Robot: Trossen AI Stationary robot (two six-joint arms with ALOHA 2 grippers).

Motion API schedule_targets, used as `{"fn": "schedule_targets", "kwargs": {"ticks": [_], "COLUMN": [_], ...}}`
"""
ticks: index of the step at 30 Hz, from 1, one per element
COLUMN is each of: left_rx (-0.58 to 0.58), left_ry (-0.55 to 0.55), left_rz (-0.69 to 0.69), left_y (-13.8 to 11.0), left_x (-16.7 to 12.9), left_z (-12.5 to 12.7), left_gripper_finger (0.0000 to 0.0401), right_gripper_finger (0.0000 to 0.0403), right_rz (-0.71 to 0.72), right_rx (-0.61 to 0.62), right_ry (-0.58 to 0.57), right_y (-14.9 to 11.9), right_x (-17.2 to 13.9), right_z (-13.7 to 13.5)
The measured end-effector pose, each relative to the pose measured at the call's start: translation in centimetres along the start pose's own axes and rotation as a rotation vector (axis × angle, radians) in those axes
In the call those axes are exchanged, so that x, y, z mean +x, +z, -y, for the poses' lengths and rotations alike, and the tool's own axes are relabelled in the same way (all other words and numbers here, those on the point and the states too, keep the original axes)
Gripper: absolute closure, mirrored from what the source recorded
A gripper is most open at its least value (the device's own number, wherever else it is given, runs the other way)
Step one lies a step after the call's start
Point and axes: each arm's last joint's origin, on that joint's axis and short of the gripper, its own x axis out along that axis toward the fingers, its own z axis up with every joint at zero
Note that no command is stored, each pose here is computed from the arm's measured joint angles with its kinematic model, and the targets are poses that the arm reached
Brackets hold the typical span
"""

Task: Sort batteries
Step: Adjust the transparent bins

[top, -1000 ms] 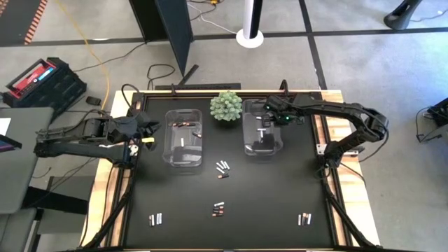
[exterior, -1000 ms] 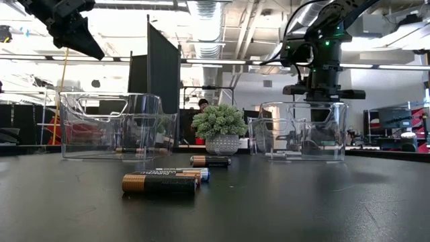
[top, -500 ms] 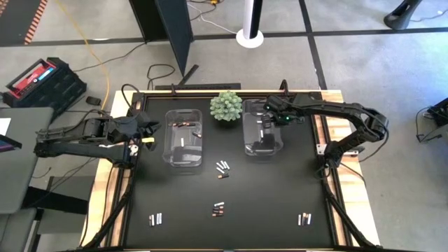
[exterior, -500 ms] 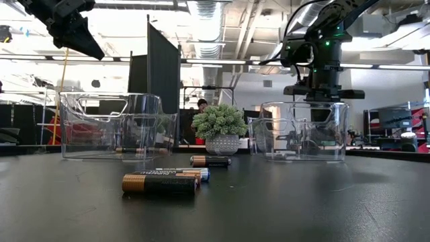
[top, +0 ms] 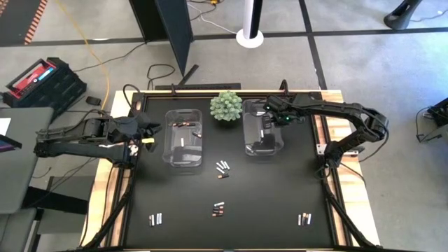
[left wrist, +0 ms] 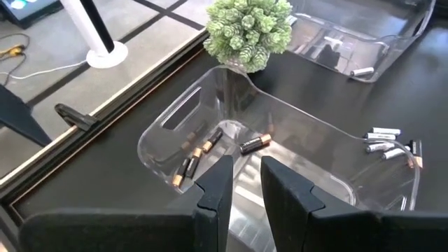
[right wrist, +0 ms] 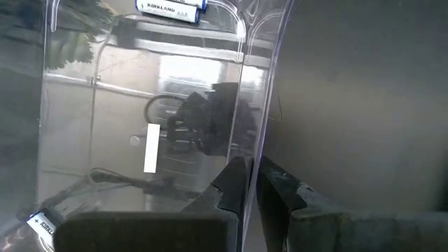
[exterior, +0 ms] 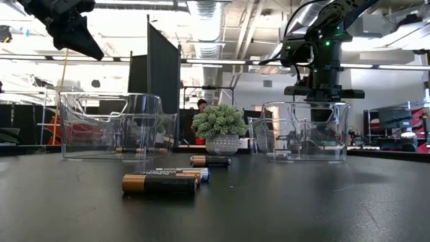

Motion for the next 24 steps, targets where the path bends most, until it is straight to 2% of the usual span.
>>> {"fn": "schedule_targets", "kwargs": {"ticks": [6, 10, 14, 19, 24], "left_rx": [-0.021, -0.012, -0.013, -0.234, -0.372], "left_ry": [-0.007, -0.013, 0.041, 0.084, 0.195], "left_rz": [-0.020, -0.032, -0.032, -0.050, -0.091], "left_y": [0.0, 0.1, 0.2, 0.1, -0.1], "left_x": [0.3, 0.5, 1.0, 1.6, 2.7], "left_z": [0.2, 0.4, 0.6, 0.8, 0.8], "left_gripper_finger": [0.0314, 0.0278, 0.0244, 0.0235, 0.0244], "right_gripper_finger": [0.0350, 0.0350, 0.0350, 0.0350, 0.0350], "right_rz": [0.000, 0.000, 0.000, 0.000, 0.007], "right_rx": [-0.004, -0.004, -0.004, -0.004, -0.002], "right_ry": [-0.001, -0.001, -0.001, 0.000, 0.008], "right_y": [0.0, 0.0, 0.0, 0.0, 0.1], "right_x": [0.0, 0.0, 0.0, 0.0, 0.0], "right_z": [0.0, 0.0, 0.0, 0.0, -0.1]}}
